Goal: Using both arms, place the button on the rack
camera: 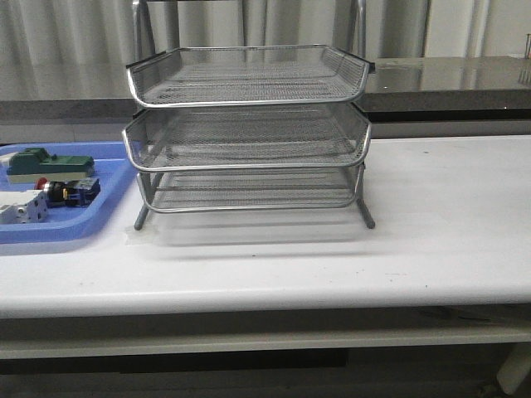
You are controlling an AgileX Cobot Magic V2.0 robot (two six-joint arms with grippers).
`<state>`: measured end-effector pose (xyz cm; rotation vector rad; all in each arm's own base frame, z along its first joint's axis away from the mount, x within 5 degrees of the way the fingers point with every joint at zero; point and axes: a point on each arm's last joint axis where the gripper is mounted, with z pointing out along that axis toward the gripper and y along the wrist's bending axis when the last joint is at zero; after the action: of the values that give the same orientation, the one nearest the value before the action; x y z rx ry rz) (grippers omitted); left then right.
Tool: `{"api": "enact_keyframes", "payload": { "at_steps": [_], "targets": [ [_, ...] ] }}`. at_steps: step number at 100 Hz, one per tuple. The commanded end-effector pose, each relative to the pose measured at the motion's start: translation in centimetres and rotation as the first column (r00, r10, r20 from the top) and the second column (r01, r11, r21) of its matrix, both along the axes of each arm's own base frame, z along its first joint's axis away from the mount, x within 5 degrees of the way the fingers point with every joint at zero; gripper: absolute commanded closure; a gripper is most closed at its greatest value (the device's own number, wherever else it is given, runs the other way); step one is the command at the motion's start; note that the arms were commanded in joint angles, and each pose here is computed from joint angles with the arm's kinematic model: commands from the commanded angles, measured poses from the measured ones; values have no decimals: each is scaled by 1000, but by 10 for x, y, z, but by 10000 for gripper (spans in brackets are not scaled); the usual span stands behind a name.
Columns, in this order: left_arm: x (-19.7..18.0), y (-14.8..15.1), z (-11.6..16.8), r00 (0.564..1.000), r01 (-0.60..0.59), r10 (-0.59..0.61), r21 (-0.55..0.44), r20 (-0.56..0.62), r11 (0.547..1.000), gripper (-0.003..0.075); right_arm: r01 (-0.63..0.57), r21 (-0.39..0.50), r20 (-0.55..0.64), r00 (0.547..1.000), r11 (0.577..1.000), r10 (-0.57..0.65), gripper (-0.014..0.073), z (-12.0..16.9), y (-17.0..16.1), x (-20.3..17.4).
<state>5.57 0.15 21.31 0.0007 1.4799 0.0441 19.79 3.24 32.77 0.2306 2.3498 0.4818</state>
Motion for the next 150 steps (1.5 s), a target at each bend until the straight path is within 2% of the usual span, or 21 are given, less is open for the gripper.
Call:
{"api": "enact_keyframes", "payload": {
  "at_steps": [1, 12, 28, 72, 86, 125, 134, 150],
  "targets": [
    [-1, -1, -7, 998, 9, -8, -12, 61, 1000, 716, -1, 58, 86, 996, 998, -4, 113, 12, 3, 14],
    [-1, -1, -7, 998, 9, -8, -12, 61, 1000, 716, -50, 142, 64, 997, 989, 41, 113, -2, 12, 36],
    [-1, -1, -7, 998, 9, -8, -12, 61, 1000, 716, -92, 217, 78, 994, 972, 77, 113, -22, 20, 66],
    [-1, -1, -7, 998, 9, -8, -12, 61, 1000, 716, -167, 313, 56, 986, 935, 157, 131, -90, 49, 126],
    [-1, -1, -7, 998, 9, -8, -12, 61, 1000, 716, -198, 353, 67, 980, 914, 186, 131, -99, 60, 143],
    [-1, -1, -7, 998, 9, -8, -12, 61, 1000, 716, -255, 390, 59, 966, 885, 252, 133, -114, 81, 171],
    [-1, -1, -7, 998, 9, -8, -12, 61, 1000, 716, -253, 392, 53, 966, 885, 253, 196, -116, 81, 172],
    [-1, -1, -7, 998, 9, -8, -12, 61, 1000, 716, -260, 398, 54, 964, 880, 260, 414, -116, 82, 171]
  ]
}}
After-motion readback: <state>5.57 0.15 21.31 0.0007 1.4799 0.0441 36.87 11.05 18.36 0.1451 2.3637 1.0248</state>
